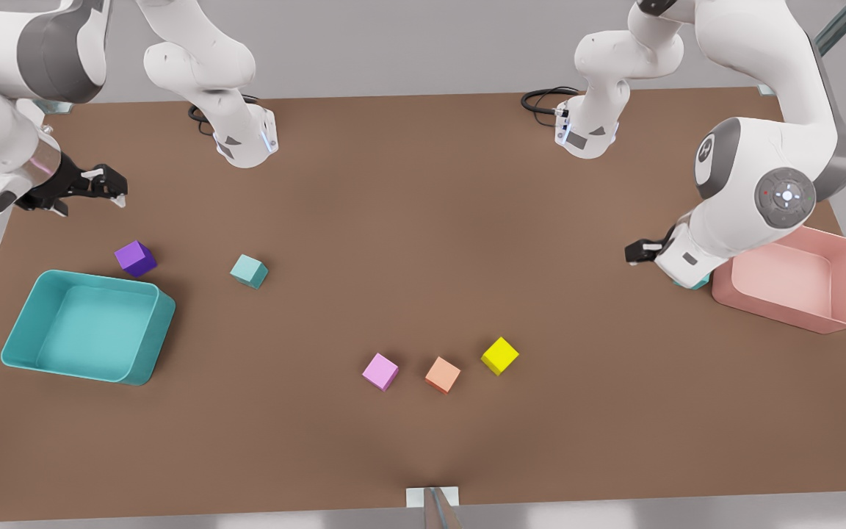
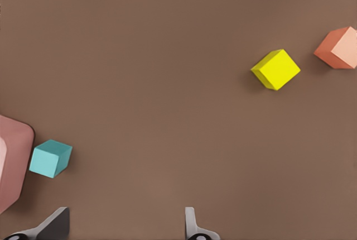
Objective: Stack the two blue cubes on top of each other
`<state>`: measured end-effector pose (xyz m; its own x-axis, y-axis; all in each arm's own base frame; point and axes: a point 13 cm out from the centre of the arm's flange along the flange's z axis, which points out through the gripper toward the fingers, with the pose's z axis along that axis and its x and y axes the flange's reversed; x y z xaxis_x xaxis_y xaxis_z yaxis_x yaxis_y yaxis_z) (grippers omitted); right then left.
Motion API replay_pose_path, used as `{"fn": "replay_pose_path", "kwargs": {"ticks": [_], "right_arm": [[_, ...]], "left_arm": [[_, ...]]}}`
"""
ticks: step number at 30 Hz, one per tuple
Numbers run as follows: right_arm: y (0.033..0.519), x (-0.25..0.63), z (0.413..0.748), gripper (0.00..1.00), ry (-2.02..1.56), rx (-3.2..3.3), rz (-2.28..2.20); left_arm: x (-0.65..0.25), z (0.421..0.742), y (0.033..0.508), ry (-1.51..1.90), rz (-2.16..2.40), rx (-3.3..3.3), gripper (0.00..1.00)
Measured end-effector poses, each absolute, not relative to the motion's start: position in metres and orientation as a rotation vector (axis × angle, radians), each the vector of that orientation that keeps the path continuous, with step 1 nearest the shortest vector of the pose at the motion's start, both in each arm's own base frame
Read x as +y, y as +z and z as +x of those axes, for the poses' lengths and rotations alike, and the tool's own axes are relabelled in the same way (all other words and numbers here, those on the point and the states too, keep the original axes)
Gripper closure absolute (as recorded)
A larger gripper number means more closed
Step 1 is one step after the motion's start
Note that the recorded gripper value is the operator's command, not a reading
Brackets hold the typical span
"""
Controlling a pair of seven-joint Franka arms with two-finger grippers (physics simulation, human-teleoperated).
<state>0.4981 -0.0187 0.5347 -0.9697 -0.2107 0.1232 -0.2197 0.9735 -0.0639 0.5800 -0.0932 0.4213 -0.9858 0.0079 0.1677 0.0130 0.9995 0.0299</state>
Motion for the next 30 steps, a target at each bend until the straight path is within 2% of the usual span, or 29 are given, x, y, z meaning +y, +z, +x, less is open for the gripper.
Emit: {"fn": "replay_pose_path", "kwargs": {"ticks": [3, 5, 6, 7, 10, 13, 15, 20, 26, 30], "right_arm": [[0.53, -0.014, 0.503, 0.0, 0.117, -3.001, 0.362], [0.478, -0.014, 0.517, 0.0, 0.098, -2.898, 0.357], [0.442, -0.014, 0.524, 0.03, 0.086, -2.833, 0.344], [0.409, -0.013, 0.527, 0.01, 0.075, -2.777, 0.329], [0.327, -0.006, 0.503, 0.0, 0.033, -2.669, 0.279], [0.264, 0.006, 0.466, 0.0, 0.01, -2.644, 0.219], [0.23, 0.029, 0.46, 0.0, 0.024, -2.654, 0.204], [0.184, 0.039, 0.476, 0.0, 0.019, -2.731, 0.019], [0.136, 0.035, 0.444, 0.0, 0.036, -2.798, -0.197], [0.11, 0.041, 0.446, 0.0, 0.035, -2.852, -0.33]], "left_arm": [[-0.093, 0.584, 0.422, -0.044, 0.003, -2.988, 0.0], [-0.093, 0.586, 0.421, -0.043, 0.012, -2.994, 0.0], [-0.093, 0.586, 0.419, -0.043, 0.016, -2.991, 0.0], [-0.094, 0.587, 0.415, -0.043, 0.019, -2.987, 0.0], [-0.093, 0.587, 0.409, -0.045, 0.03, -2.974, 0.0], [-0.093, 0.586, 0.407, -0.047, 0.039, -2.966, 0.0], [-0.093, 0.585, 0.406, -0.049, 0.044, -2.959, 0.0], [-0.092, 0.581, 0.402, -0.055, 0.057, -2.939, 0.0], [-0.087, 0.578, 0.402, -0.062, 0.074, -2.921, 0.0], [-0.087, 0.576, 0.402, -0.066, 0.079, -2.913, 0.0]]}}
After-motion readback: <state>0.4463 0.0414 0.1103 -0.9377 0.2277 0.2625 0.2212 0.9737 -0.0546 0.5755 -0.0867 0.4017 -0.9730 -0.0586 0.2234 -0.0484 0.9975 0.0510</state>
